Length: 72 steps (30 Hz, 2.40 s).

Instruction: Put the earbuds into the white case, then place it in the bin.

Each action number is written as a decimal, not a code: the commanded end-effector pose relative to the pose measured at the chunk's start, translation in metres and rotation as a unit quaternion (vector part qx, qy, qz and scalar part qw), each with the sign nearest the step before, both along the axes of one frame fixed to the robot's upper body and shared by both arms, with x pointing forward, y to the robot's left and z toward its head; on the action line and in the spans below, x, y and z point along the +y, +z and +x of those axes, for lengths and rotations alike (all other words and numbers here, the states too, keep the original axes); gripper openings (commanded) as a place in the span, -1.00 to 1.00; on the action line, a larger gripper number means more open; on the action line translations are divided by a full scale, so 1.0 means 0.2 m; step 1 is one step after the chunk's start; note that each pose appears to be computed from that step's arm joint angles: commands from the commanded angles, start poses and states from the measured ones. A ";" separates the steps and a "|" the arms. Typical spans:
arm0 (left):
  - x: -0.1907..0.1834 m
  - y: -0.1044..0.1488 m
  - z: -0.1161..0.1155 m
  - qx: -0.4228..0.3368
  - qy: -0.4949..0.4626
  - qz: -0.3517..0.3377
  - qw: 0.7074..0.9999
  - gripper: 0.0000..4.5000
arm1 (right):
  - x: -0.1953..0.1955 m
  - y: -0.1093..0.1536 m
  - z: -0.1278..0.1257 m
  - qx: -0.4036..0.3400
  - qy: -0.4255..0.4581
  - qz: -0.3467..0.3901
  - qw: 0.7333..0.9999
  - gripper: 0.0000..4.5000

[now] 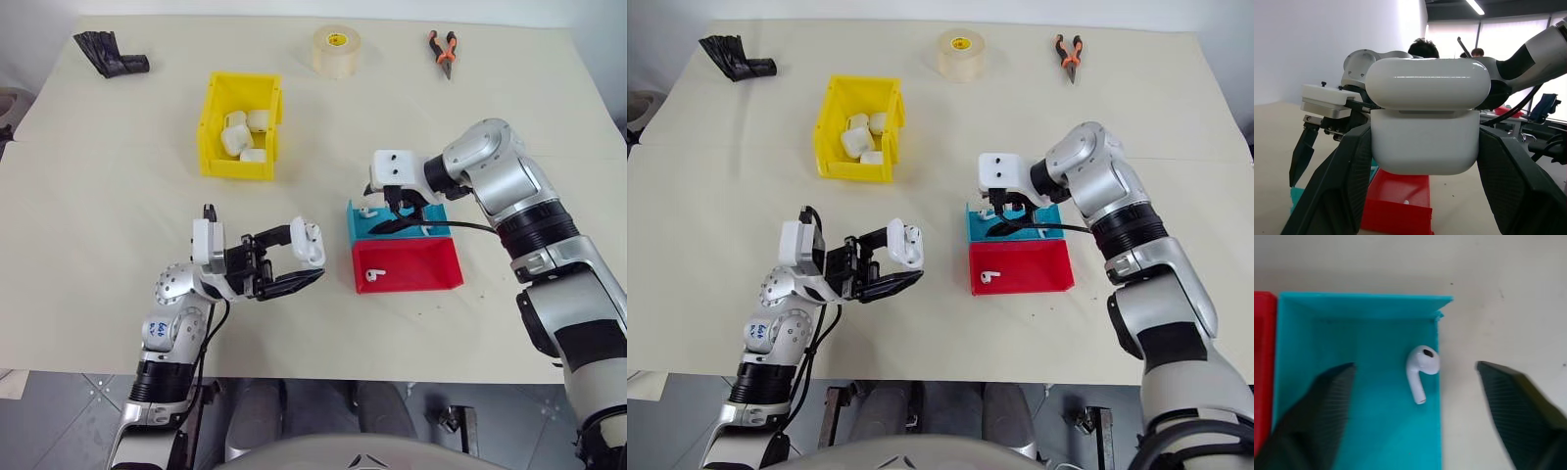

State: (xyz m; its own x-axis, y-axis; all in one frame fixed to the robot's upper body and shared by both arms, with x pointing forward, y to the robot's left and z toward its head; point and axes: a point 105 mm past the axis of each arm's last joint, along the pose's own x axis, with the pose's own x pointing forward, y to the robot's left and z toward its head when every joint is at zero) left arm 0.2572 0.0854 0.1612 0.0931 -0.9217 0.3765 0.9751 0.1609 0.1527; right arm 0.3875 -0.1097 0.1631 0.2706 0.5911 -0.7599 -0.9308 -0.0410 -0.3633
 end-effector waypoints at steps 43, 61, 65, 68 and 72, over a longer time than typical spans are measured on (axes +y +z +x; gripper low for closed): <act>-0.03 0.10 -0.02 -0.035 -0.005 -0.016 0.999 0.24 | 0.08 -0.02 0.02 -0.025 0.035 -0.004 0.999 -0.77; -0.03 0.11 0.01 -0.033 0.000 -0.022 0.999 0.24 | -0.08 0.28 -0.09 -0.064 -0.029 0.167 0.984 -0.77; -0.03 0.11 0.03 -0.029 -0.005 -0.022 0.999 0.24 | -0.11 0.37 -0.18 -0.059 -0.047 0.301 0.951 -0.77; -0.04 0.12 0.04 -0.028 -0.014 -0.022 0.999 0.24 | -0.11 0.45 -0.27 -0.046 -0.043 0.400 0.914 -0.77; -0.06 0.12 0.06 -0.027 -0.032 -0.021 0.999 0.24 | -0.09 0.51 -0.42 0.009 -0.028 0.505 0.863 -0.77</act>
State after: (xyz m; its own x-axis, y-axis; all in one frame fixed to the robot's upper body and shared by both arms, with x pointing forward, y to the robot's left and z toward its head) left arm 0.2709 0.0758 0.1782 0.0504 -0.9175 0.3946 0.9756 0.1298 0.1772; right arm 0.3208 -0.1290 0.2476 0.3624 0.9314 0.0335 -0.9136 0.3621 -0.1852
